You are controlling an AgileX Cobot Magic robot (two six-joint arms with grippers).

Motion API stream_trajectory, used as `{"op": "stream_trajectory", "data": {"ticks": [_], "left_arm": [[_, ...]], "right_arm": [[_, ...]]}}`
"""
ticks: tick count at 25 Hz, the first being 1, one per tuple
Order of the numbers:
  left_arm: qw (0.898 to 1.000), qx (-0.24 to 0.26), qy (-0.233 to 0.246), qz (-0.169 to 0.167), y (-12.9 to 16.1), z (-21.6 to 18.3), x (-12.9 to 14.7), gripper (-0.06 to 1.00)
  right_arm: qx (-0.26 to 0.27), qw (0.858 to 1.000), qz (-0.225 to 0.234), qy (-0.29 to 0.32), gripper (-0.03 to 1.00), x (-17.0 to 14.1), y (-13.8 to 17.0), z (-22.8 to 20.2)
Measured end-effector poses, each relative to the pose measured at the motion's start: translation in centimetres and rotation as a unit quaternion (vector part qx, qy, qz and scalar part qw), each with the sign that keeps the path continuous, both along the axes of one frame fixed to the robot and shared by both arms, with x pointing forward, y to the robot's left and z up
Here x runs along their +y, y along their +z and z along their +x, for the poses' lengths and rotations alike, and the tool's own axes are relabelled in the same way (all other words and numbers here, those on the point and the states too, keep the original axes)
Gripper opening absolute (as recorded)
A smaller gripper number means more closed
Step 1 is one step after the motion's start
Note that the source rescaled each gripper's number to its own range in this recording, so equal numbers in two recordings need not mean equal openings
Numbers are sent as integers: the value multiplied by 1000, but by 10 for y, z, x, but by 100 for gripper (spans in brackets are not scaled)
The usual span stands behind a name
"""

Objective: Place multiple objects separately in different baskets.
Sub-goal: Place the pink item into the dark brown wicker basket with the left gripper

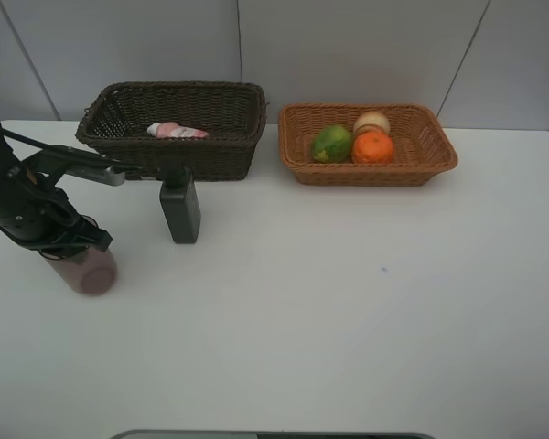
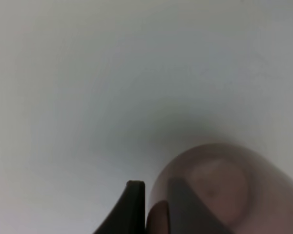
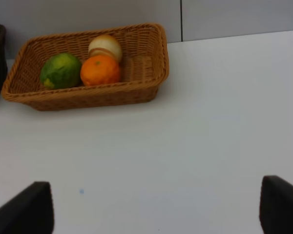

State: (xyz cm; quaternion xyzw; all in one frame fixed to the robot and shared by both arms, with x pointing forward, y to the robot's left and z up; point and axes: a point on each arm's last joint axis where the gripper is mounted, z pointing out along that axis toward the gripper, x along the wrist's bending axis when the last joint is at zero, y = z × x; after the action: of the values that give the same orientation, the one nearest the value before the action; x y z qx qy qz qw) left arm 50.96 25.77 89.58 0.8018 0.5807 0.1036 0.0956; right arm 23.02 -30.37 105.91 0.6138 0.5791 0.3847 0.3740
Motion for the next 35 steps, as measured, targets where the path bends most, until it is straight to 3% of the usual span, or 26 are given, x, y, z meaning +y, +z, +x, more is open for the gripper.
{"op": "stream_trajectory", "data": {"ticks": [11,22,28,35], "left_arm": [[1000,-1,21,-9,5,2,-1,0],[993,7,116,-29,89,47,-7,0],[989,-77,118,-52,150,82,-14,0],[983,-159,67,-68,164,125,-53,0]], "right_arm": [[0,1000,0,0,83,0,0,0],[0,1000,0,0,83,0,0,0],[0,1000,0,0,83,0,0,0],[0,1000,0,0,83,0,0,0]]}}
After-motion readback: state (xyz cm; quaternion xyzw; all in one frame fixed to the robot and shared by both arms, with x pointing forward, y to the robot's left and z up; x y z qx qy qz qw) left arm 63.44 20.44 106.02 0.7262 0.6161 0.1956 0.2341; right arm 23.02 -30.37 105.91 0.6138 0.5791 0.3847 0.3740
